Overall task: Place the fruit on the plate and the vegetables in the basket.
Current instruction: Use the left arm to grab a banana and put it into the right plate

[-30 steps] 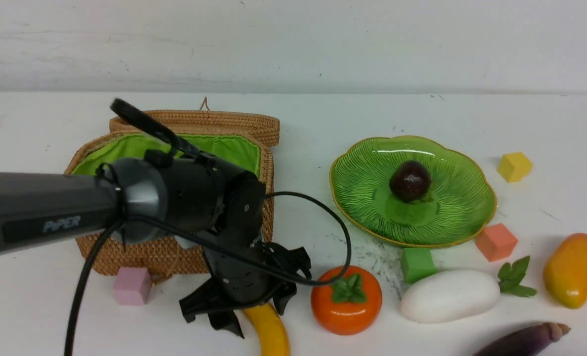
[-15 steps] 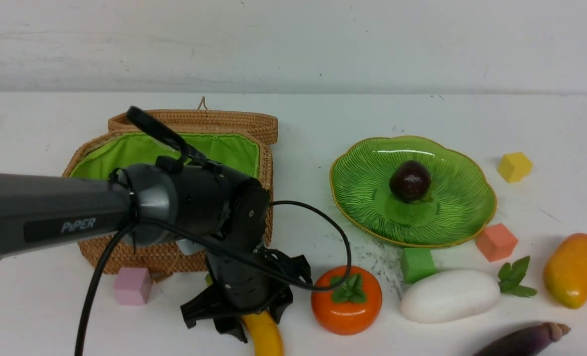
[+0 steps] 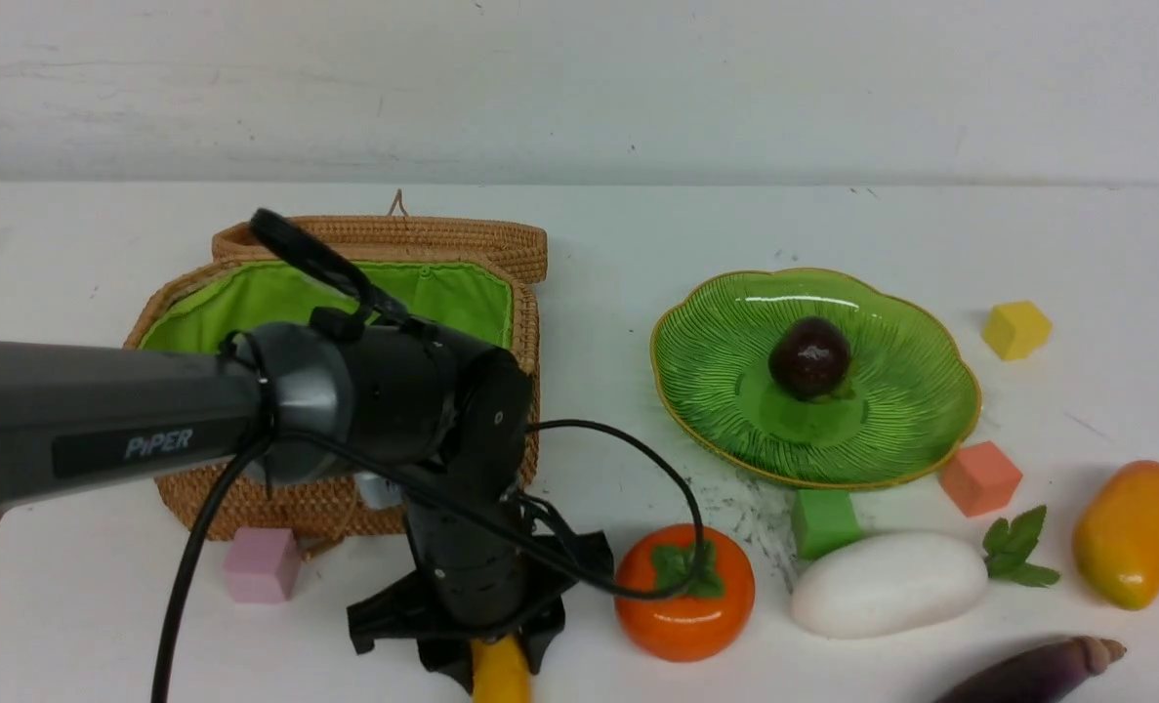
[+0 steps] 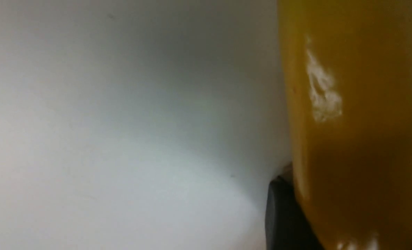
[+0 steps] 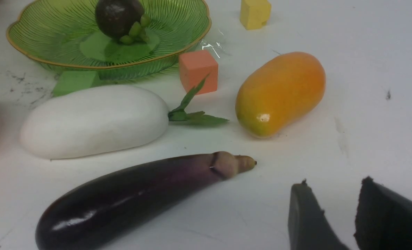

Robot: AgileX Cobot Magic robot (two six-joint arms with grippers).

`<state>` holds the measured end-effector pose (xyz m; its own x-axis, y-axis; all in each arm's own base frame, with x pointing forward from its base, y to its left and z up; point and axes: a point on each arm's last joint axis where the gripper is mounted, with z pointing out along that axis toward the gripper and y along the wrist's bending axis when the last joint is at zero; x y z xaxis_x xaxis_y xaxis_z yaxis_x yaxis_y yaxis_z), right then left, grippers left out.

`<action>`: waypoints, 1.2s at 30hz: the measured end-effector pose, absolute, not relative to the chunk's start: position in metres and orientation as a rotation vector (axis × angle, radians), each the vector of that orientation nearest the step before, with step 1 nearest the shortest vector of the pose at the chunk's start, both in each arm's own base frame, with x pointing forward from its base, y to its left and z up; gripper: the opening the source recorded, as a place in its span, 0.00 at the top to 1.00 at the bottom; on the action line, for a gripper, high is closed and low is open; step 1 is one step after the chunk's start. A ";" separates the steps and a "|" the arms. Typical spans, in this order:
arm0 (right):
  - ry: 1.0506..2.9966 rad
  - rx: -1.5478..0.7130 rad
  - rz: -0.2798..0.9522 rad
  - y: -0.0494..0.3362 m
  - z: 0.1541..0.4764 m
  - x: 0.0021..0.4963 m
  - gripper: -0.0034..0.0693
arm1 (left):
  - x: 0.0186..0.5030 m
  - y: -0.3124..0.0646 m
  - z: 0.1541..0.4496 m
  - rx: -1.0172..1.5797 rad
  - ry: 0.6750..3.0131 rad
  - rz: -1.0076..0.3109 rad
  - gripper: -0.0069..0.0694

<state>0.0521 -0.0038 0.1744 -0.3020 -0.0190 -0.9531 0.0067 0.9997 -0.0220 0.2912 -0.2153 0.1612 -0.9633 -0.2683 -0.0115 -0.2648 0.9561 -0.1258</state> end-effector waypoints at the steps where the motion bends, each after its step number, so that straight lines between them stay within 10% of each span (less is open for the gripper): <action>1: 1.877 -0.009 -0.025 -0.004 0.174 0.052 0.62 | 0.290 -0.215 0.162 -0.381 3.094 -0.191 0.51; 25: 1.877 -0.009 -0.025 -0.004 0.174 0.052 0.62 | 0.288 -0.234 0.346 0.868 2.574 -0.546 0.51; 36: 1.877 -0.009 -0.025 -0.004 0.174 0.052 0.62 | 0.358 -0.282 0.356 1.049 2.372 -0.449 0.51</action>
